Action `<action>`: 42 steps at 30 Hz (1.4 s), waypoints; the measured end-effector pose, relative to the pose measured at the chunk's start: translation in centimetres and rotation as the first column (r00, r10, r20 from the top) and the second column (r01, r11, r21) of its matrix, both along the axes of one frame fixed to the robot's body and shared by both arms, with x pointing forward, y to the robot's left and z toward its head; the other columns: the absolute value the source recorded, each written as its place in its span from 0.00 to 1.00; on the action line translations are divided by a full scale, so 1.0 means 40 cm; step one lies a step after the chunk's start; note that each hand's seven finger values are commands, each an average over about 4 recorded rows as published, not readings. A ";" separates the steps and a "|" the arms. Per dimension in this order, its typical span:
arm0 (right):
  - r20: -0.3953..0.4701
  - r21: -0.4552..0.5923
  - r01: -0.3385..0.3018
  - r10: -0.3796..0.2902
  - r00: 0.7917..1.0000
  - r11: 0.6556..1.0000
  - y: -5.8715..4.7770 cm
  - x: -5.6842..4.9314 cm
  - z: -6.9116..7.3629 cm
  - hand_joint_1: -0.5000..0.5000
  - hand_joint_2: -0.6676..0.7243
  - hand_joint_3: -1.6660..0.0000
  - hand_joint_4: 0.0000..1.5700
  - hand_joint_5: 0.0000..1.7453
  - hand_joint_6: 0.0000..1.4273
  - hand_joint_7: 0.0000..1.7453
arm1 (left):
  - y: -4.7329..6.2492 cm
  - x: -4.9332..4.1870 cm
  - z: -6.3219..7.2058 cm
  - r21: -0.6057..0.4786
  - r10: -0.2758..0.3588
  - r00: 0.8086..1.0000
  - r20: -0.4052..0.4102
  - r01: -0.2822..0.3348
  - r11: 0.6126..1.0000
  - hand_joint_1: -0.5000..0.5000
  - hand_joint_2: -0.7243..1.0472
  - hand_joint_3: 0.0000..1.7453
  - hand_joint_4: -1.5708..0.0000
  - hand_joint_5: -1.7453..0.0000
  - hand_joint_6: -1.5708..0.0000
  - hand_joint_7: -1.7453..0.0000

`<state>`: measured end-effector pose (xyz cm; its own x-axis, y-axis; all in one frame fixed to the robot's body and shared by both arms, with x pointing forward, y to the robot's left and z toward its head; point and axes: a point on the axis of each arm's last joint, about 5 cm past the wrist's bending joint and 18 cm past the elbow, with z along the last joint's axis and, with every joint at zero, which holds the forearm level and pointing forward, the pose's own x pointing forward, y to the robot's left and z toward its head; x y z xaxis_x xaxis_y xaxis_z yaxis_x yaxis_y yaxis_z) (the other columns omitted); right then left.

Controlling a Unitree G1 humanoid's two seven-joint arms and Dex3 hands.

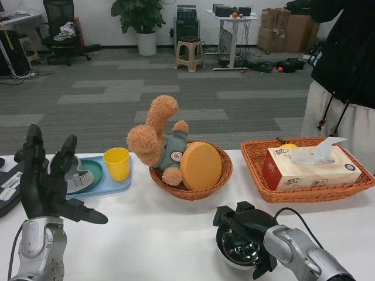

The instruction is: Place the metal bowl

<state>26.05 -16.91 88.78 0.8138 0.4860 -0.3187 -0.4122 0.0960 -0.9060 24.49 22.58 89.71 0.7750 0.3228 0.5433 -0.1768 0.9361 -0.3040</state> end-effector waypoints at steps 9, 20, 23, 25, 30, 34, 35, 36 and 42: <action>-0.007 0.012 0.024 -0.024 1.000 1.000 0.001 0.002 -0.004 0.04 0.20 0.36 0.00 0.75 0.00 0.76 | 0.001 -0.002 -0.002 0.000 0.001 1.000 -0.004 -0.001 1.000 0.00 0.00 0.05 0.62 0.94 0.93 0.96; -0.022 0.012 0.065 -0.065 0.998 0.998 -0.003 0.004 -0.007 0.04 0.50 0.80 0.00 0.67 0.00 0.68 | 0.001 -0.003 -0.003 0.000 0.002 1.000 -0.005 -0.002 1.000 0.00 0.00 0.05 0.62 0.94 0.93 0.98; -0.024 0.016 0.069 -0.068 0.997 0.998 -0.004 0.004 -0.007 0.04 0.69 0.88 0.00 0.62 0.00 0.66 | 0.001 -0.003 -0.003 0.000 0.002 1.000 -0.005 -0.002 1.000 0.00 0.00 0.05 0.62 0.94 0.93 0.96; -0.027 0.018 0.073 -0.073 0.997 0.997 -0.006 0.004 -0.006 0.04 0.82 0.93 0.00 0.61 0.00 0.62 | 0.001 -0.003 -0.003 0.000 0.002 1.000 -0.005 -0.002 1.000 0.00 0.00 0.05 0.62 0.94 0.93 0.96; -0.028 0.030 0.091 -0.090 0.996 0.995 -0.014 0.001 -0.005 0.02 0.95 0.95 0.00 0.42 0.00 0.59 | 0.001 -0.003 -0.003 -0.001 0.002 1.000 -0.005 -0.002 1.000 0.00 0.00 0.05 0.62 0.94 0.93 0.96; -0.027 0.067 0.112 -0.111 0.993 0.991 -0.020 -0.001 -0.001 0.04 1.00 1.00 0.00 0.14 0.00 0.50 | 0.001 -0.003 -0.003 0.000 0.002 1.000 -0.005 -0.002 1.000 0.00 0.00 0.05 0.62 0.94 0.93 0.96; -0.032 0.086 0.121 -0.118 0.992 0.989 -0.022 -0.002 -0.001 0.04 1.00 0.99 0.00 0.12 0.00 0.49 | 0.001 -0.003 -0.003 -0.001 0.002 1.000 -0.005 -0.002 1.000 0.00 0.00 0.05 0.62 0.94 0.93 0.96; -0.040 0.108 0.131 -0.128 0.991 0.985 -0.025 -0.004 -0.001 0.04 1.00 0.99 0.00 0.08 0.00 0.48 | 0.001 -0.003 -0.003 0.000 0.002 1.000 -0.005 -0.002 1.000 0.00 0.00 0.05 0.62 0.94 0.93 0.96; -0.070 0.210 0.180 -0.168 0.983 0.961 -0.035 -0.010 -0.002 0.04 1.00 1.00 0.00 0.00 0.00 0.38 | 0.001 -0.003 -0.003 0.000 0.002 1.000 -0.005 -0.002 1.000 0.00 0.00 0.05 0.62 0.94 0.93 0.96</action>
